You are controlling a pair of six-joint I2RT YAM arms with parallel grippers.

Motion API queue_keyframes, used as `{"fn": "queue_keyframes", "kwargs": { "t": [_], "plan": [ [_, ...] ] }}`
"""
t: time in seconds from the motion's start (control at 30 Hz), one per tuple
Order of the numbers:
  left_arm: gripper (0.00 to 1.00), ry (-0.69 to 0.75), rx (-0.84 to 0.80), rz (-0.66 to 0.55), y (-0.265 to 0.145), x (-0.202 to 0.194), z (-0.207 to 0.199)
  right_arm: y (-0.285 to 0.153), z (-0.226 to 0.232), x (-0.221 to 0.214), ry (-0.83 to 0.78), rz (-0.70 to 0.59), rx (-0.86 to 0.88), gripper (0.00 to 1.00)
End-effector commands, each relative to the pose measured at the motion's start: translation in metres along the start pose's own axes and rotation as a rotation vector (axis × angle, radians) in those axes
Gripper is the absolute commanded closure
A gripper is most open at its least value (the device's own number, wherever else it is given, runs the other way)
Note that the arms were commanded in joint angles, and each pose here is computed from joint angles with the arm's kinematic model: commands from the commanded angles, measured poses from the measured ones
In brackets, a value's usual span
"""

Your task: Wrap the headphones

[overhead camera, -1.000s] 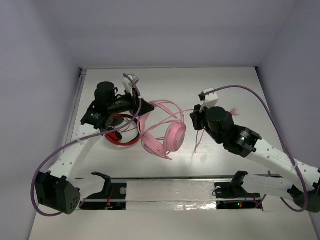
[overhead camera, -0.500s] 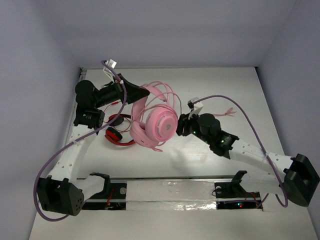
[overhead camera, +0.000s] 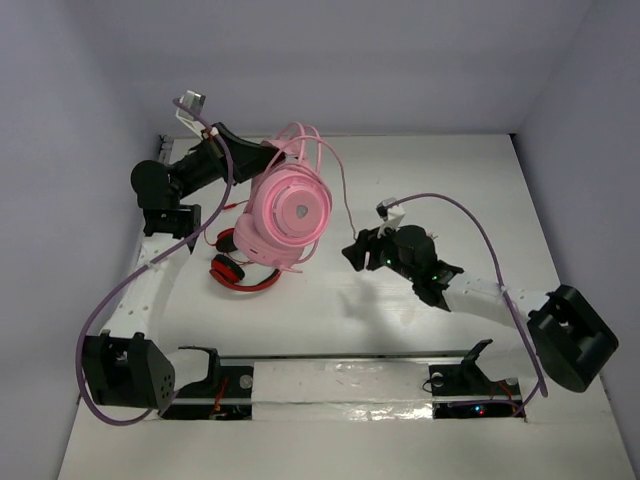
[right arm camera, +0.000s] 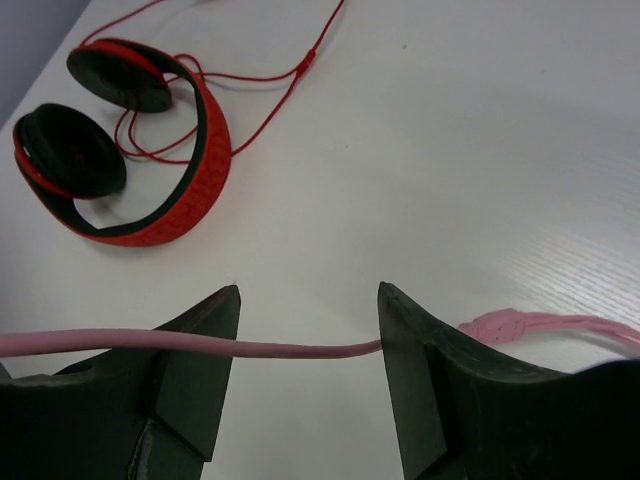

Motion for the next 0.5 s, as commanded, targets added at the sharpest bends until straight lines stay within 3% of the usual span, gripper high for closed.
{"fn": "queue_keyframes", "kwargs": {
  "t": [0.0,0.2,0.3,0.37,0.4,0.43,0.47],
  "plan": [
    [1.0,0.065,-0.067,-0.075,0.003,0.032,-0.042,0.012,0.015,0.016,-0.009,-0.042,0.077,0.37],
    [1.0,0.053,-0.069,-0.105,0.003,0.041,-0.045,0.03,0.003,-0.002,0.001,0.004,0.044,0.4],
    [1.0,0.038,-0.063,-0.123,0.002,0.045,-0.041,0.035,-0.002,-0.003,0.003,0.005,0.017,0.47],
    [1.0,0.025,-0.052,-0.143,0.0,0.048,-0.038,0.037,-0.006,-0.009,0.012,0.027,-0.003,0.63],
    [1.0,0.015,-0.049,-0.157,0.0,0.05,-0.036,0.037,-0.006,-0.012,0.018,0.036,0.003,0.74],
    [1.0,0.022,-0.035,-0.176,-0.002,0.054,-0.033,0.036,-0.004,-0.015,0.026,0.047,0.015,0.93],
    [1.0,0.014,-0.01,-0.189,-0.001,0.057,-0.027,0.035,0.002,-0.018,0.049,0.062,0.048,0.98]
  ]
}}
Point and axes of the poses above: each gripper's point midway between its finger pads, its own y axis out along the fingers, its own z axis along the line the jaws close on, x = y × z, the point moved 1 cm from there along -y, back along the fingers, and after that the axes turned 9 degrees about y, right-handed, at the moved point
